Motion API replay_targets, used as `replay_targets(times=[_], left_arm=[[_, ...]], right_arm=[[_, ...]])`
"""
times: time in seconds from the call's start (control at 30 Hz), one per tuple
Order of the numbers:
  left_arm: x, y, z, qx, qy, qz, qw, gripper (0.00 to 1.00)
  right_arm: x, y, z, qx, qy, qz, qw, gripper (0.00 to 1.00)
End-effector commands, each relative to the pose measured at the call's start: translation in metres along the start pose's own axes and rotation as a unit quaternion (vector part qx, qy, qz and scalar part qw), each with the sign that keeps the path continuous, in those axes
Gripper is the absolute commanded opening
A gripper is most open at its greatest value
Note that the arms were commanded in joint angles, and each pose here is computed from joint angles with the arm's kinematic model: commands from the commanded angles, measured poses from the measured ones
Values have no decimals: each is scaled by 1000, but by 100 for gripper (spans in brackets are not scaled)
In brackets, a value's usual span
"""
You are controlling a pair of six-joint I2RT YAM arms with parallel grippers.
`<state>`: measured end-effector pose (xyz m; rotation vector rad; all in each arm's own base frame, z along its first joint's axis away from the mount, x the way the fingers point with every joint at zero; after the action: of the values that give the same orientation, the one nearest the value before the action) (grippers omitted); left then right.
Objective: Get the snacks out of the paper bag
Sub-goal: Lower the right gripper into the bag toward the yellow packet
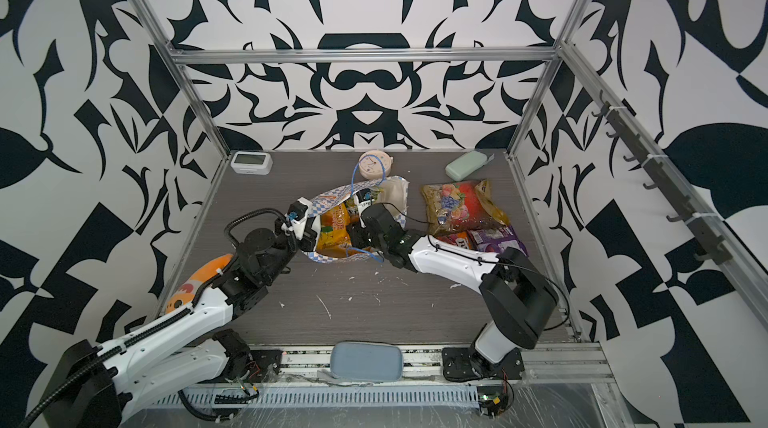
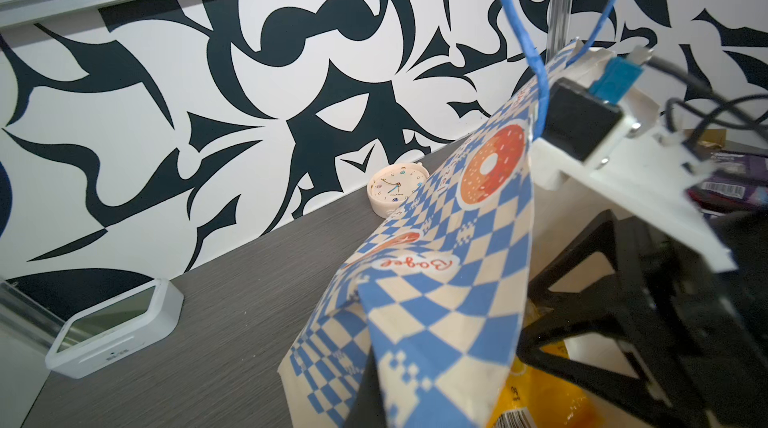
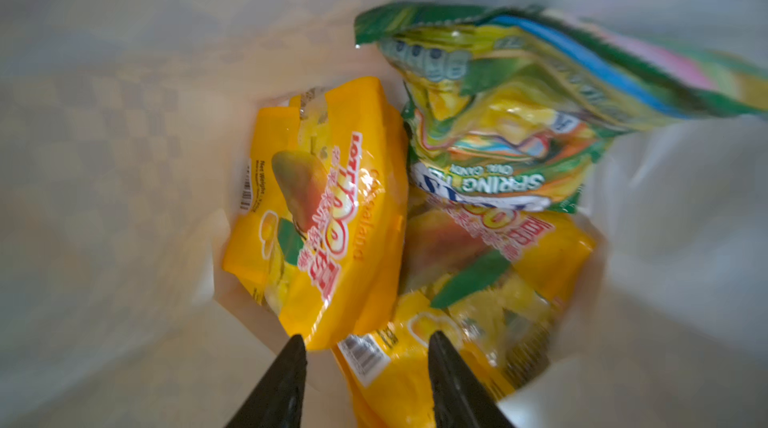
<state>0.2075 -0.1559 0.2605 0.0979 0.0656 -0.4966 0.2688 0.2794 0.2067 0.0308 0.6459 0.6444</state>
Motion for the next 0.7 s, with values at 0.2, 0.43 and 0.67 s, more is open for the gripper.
replay_targets(times=[0.2,0.43,0.67], left_arm=[[3,-4,18,-7,-62,-18,998,0],[1,-4,19,-7,-62,-20,998,0],[1,-5,16,-7,-59,-22,998,0]], right_arm=[[37,5,12,39,-29,1,999,60],[62,9,15,61,-42,19,997,69],[91,6,12,80,-50,9,996,67]])
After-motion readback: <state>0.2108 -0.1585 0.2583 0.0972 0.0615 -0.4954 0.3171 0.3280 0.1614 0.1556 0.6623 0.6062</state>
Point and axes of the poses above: each gripper's point midway between its finger pads, its own x axis out along the fingers, its own y axis along the line the jaws close on, z = x × y, the point moved 10 cm from there along -x, back along the fingers, and after that the axes turned 7 degrees about -x, right-handed, at the moved point
